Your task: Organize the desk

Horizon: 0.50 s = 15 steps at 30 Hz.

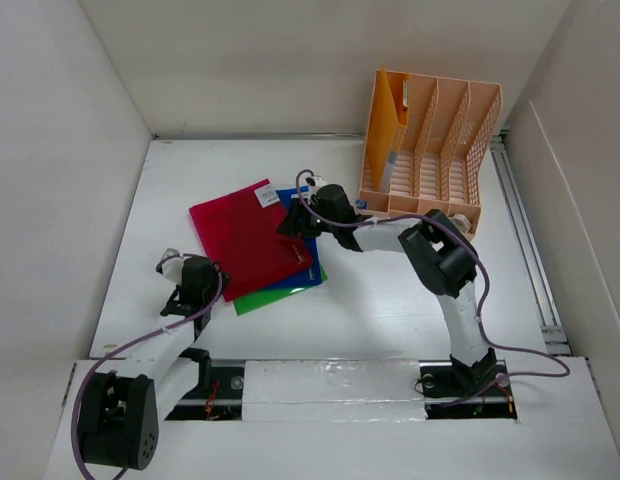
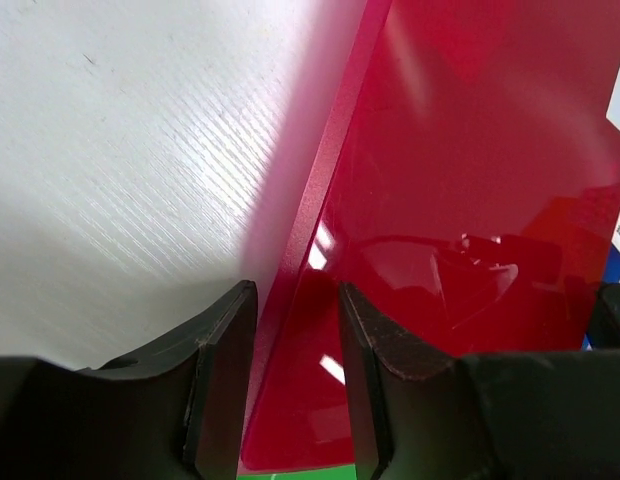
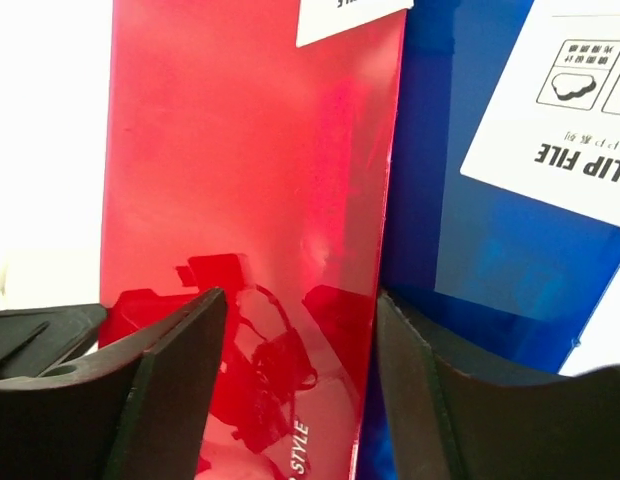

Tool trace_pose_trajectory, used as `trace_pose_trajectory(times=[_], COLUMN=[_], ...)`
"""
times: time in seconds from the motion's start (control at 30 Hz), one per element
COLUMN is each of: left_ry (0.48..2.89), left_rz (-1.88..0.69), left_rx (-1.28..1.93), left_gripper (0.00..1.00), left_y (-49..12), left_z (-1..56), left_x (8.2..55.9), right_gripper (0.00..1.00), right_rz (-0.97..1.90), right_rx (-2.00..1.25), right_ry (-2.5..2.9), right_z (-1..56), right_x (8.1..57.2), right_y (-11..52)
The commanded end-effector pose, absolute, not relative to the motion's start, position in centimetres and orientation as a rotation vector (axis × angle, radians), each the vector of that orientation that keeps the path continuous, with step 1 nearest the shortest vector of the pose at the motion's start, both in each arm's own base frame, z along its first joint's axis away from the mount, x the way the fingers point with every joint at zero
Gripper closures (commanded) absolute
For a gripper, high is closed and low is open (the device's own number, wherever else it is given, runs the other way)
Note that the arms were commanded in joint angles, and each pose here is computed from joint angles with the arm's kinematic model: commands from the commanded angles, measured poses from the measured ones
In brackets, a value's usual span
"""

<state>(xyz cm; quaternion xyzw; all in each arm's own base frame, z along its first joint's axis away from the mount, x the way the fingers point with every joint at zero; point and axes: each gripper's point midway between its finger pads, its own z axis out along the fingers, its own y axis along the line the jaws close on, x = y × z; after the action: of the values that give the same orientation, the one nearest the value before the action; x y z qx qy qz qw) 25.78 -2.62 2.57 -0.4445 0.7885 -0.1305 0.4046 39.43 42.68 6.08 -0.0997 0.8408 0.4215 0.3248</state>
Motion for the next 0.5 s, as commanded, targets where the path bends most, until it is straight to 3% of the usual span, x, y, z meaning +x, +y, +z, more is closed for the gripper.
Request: trace_pose_trajectory(times=[0.0,0.07,0.2,0.3,0.37,0.47], left_ry=[1.984,1.985,1.987,1.986,1.986,1.983], left_rz=[-0.430,-0.427,-0.429,-0.430,-0.430,-0.434], left_rx=[-1.092,-1.093,-1.091,-1.090,-1.090,-1.087], left_gripper=[0.68,0.68,0.68,0.68,0.69,0.69], left_y=[-4.0,-4.0,-4.0,-4.0,-4.0,-4.0], left_z=[3.3,3.1,3.3,3.2,3.3,3.3], left_x=[26.5,26.4,26.5,26.4,26.4,26.4], right_gripper=[0.38,0.52,0.64,0.61,0.46,0.39], right_rz=[1.436,1.531,1.677,1.702,1.716,1.761], right_rx=[-0.373,-0.403,-0.416,-0.484,-0.529,-0.564], right_ry=[2.249,2.213,2.149,2.102,2.096,2.083], right_z=[5.7,6.3,8.6,10.0,10.3,9.9], right_x=[32.7,31.4,29.8,28.7,27.9,27.6], right_y=[46.2,46.3,45.8,45.9,46.1,47.0])
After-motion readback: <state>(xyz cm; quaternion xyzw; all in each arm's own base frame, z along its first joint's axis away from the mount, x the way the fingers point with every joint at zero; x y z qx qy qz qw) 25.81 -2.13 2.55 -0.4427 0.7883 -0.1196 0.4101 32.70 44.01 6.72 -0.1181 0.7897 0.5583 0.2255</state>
